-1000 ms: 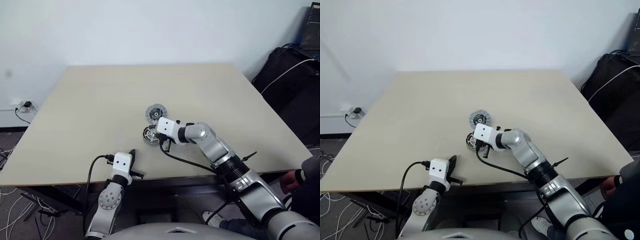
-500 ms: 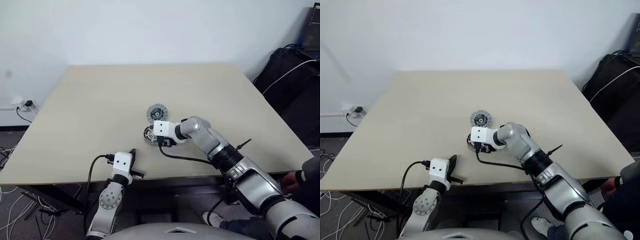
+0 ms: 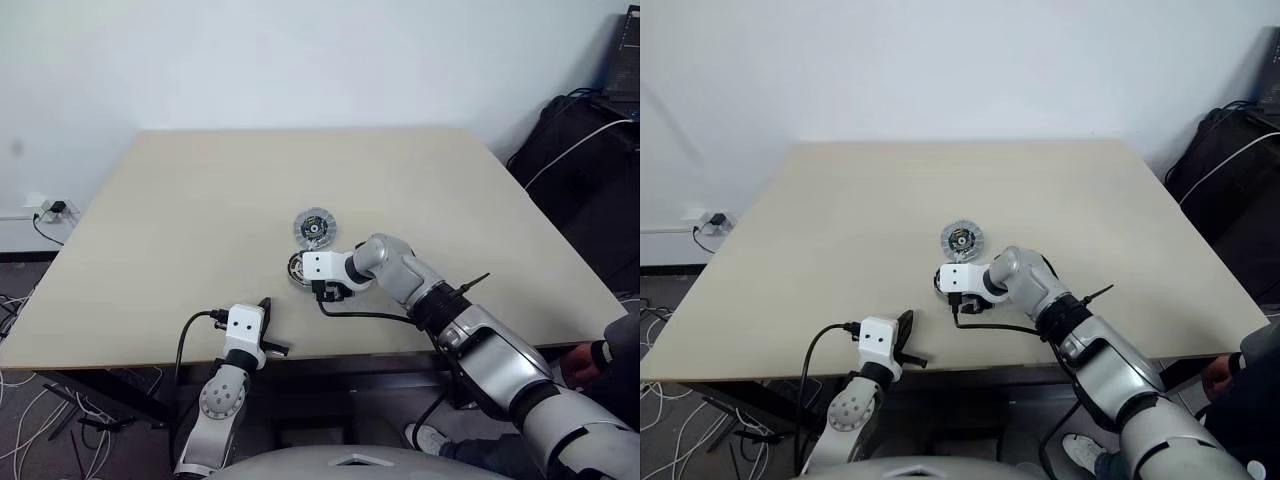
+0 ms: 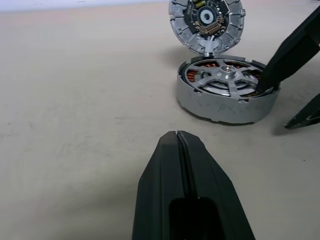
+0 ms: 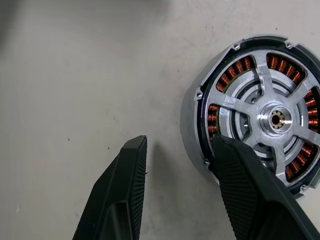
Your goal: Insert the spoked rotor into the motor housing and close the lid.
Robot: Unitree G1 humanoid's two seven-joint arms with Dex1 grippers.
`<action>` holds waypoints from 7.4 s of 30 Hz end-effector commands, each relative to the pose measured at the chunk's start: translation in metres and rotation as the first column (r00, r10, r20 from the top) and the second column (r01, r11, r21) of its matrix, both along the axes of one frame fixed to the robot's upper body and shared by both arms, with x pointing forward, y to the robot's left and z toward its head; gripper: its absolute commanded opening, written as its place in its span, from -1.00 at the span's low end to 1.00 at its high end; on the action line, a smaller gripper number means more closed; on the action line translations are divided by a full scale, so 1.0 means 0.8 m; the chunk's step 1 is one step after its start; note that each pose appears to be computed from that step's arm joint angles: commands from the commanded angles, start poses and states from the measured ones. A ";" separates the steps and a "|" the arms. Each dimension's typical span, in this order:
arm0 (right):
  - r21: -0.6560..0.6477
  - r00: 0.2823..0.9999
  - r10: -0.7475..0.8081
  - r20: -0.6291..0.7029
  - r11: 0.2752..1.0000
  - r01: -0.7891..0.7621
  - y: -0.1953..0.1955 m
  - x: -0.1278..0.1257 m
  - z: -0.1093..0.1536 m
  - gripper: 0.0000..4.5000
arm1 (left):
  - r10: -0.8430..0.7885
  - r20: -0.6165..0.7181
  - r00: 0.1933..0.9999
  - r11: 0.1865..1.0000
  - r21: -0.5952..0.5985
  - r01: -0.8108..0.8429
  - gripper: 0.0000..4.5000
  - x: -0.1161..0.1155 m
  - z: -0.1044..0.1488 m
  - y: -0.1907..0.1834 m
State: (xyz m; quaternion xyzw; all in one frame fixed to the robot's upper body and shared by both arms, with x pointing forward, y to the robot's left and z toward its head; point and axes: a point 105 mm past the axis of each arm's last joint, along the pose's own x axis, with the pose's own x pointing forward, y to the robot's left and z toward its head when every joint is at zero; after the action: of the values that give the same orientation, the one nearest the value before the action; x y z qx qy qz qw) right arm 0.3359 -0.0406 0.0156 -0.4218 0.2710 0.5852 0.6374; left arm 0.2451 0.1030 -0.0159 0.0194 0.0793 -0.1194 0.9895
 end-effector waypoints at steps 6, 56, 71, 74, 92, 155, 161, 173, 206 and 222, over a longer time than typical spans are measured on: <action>-0.038 0.999 0.016 0.029 0.999 -0.015 0.002 0.012 0.005 -0.02 | 0.031 0.023 0.999 0.999 -0.041 -0.030 -1.00 0.004 0.008 -0.002; 0.313 0.788 -0.590 -0.175 0.726 0.613 -0.059 -0.068 0.061 -0.95 | 0.029 -0.022 0.999 0.987 -0.155 -0.032 -1.00 0.010 0.002 -0.012; 0.264 0.641 -0.694 -0.327 0.584 0.767 -0.007 -0.026 0.018 -0.95 | 0.042 -0.020 0.999 0.989 -0.144 -0.045 -1.00 0.009 0.003 -0.004; 0.265 0.642 -0.692 -0.331 0.585 0.767 -0.001 -0.024 0.015 -0.95 | 0.047 -0.018 0.999 0.988 -0.143 -0.049 -1.00 0.009 0.003 -0.003; 0.481 0.762 -0.534 -0.366 0.593 0.646 0.053 -0.035 0.064 0.17 | 0.041 -0.018 0.999 0.989 -0.139 -0.043 -1.00 0.010 0.003 -0.003; 0.125 0.989 0.032 0.147 0.991 -0.050 -0.004 -0.043 0.027 0.99 | 0.009 -0.017 1.000 0.993 -0.121 -0.011 -1.00 0.009 0.003 -0.008; 0.075 0.992 0.056 0.112 0.995 -0.064 -0.005 -0.032 0.015 0.99 | 0.021 -0.017 1.000 0.992 -0.122 -0.023 -1.00 0.008 0.003 -0.007; 0.000 0.995 0.074 0.074 0.997 -0.074 -0.019 -0.020 0.004 0.60 | 0.047 -0.015 0.999 0.989 -0.137 -0.049 -1.00 0.007 0.004 -0.005; 0.186 0.978 -0.208 -0.011 0.961 0.206 -0.048 -0.068 0.008 -0.97 | 0.049 -0.034 0.998 0.985 -0.164 -0.054 -1.00 0.006 0.000 -0.008; 0.337 0.779 -0.599 -0.185 0.706 0.623 -0.028 -0.067 0.021 -0.97 | 0.008 -0.040 0.999 0.986 -0.169 -0.015 -1.00 0.008 -0.001 -0.017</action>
State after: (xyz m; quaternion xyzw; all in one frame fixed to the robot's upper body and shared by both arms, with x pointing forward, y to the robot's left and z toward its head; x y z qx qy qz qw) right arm 0.2647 -0.0593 0.0159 -0.1704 0.3191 0.4352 0.8245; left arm 0.2475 0.0930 -0.0238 -0.0656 0.1029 -0.1143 0.9859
